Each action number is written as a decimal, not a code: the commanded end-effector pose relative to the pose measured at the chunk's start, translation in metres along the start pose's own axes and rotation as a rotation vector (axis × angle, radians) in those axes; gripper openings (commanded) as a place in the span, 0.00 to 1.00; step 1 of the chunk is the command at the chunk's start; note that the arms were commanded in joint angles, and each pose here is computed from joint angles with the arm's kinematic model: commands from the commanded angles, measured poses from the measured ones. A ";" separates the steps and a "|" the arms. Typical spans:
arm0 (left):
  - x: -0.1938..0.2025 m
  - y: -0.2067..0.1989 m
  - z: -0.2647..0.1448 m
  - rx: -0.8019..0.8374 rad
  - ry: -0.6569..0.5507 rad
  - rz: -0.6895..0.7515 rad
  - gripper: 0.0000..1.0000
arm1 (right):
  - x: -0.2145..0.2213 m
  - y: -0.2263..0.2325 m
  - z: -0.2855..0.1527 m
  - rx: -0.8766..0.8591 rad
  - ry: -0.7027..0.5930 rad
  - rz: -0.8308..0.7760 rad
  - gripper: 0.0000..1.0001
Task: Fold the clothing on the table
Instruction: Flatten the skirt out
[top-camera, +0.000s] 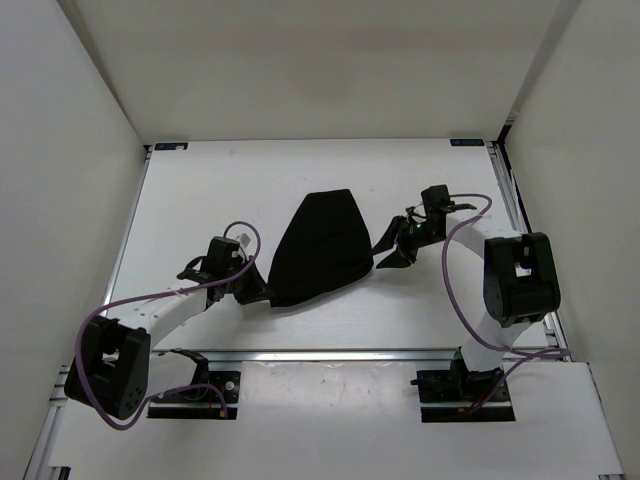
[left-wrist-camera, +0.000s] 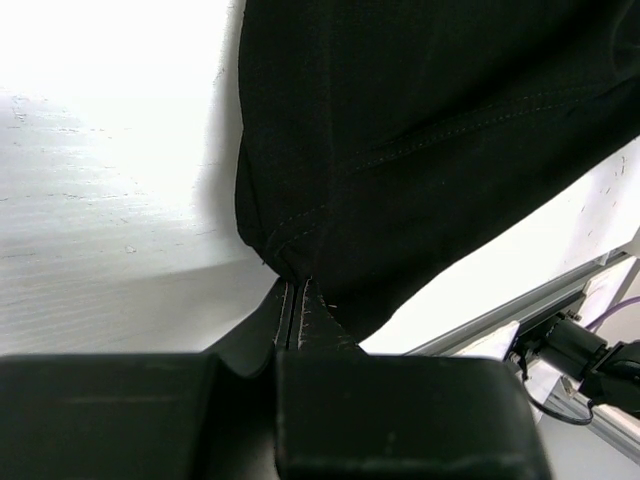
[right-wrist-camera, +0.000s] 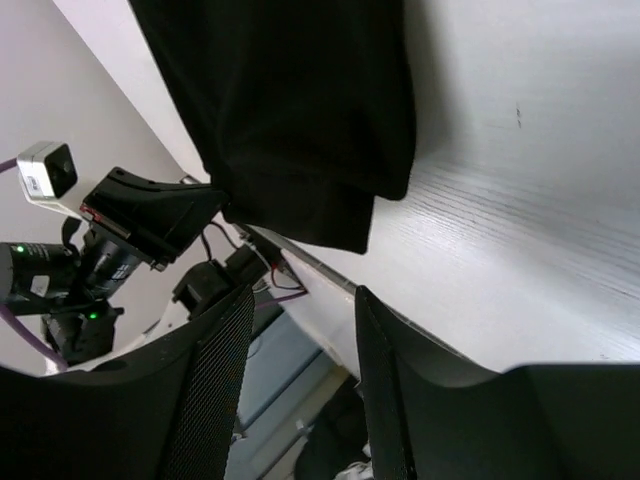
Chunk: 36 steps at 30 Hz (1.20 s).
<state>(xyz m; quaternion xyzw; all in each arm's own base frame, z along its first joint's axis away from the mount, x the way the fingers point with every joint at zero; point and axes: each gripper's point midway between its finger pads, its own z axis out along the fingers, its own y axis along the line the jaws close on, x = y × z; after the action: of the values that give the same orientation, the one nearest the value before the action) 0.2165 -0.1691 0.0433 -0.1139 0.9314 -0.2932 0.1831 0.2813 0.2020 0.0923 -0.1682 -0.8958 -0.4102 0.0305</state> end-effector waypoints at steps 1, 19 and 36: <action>-0.007 -0.011 -0.004 0.051 -0.029 0.012 0.00 | 0.000 0.003 0.002 -0.037 0.022 0.072 0.50; -0.005 -0.014 -0.004 0.054 -0.022 0.025 0.00 | -0.027 -0.008 0.022 -0.087 0.048 0.233 0.48; -0.007 -0.012 -0.003 0.055 -0.030 0.006 0.00 | 0.005 -0.016 0.036 -0.036 0.143 0.251 0.34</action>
<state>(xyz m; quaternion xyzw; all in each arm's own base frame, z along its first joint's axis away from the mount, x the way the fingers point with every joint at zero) 0.2169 -0.1715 0.0448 -0.1126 0.9296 -0.2992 0.1836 0.2890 0.2169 0.0545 -0.2484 -0.8615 -0.4277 0.1143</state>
